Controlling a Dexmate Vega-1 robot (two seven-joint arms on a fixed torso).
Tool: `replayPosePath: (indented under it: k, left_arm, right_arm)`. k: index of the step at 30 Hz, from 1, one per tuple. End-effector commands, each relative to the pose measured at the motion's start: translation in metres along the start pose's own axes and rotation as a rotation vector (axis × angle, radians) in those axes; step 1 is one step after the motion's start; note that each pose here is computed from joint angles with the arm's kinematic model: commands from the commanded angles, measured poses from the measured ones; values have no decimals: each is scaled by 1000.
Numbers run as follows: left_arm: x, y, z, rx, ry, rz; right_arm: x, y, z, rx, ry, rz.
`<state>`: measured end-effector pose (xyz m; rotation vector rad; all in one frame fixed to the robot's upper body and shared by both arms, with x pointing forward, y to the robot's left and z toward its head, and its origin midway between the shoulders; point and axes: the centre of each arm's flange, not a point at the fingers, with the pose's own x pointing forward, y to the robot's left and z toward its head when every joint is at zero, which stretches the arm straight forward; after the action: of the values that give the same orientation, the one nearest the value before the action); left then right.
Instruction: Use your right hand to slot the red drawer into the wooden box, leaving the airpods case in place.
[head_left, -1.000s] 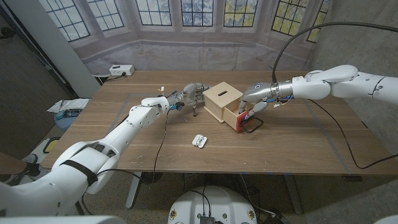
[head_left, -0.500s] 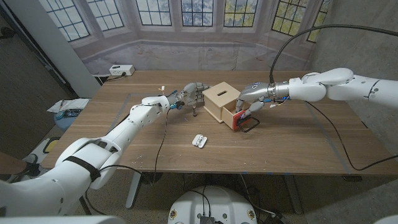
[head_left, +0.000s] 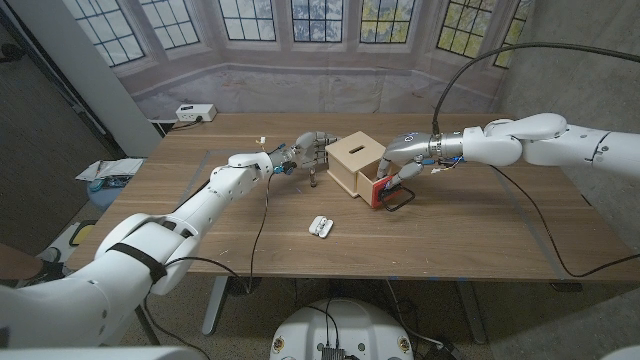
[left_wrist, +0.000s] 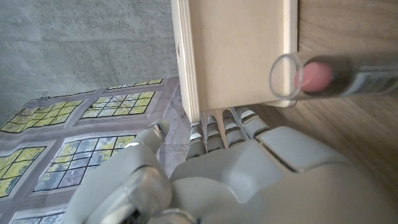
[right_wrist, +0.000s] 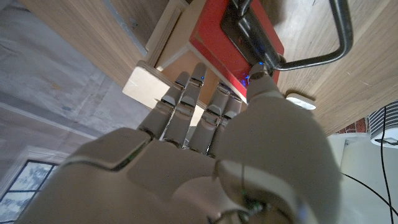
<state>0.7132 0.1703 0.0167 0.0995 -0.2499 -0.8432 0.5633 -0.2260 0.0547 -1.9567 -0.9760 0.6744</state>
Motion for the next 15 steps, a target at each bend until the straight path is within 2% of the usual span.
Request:
replayPosePath:
  k: [1,15]
  left_arm:
    - [5,3,2,3,3,-10]
    - [12,2,3,5,7,-27]
  right_arm:
    - [-4,0,0,6,37,15]
    - [-6,0,-1,15,55,29]
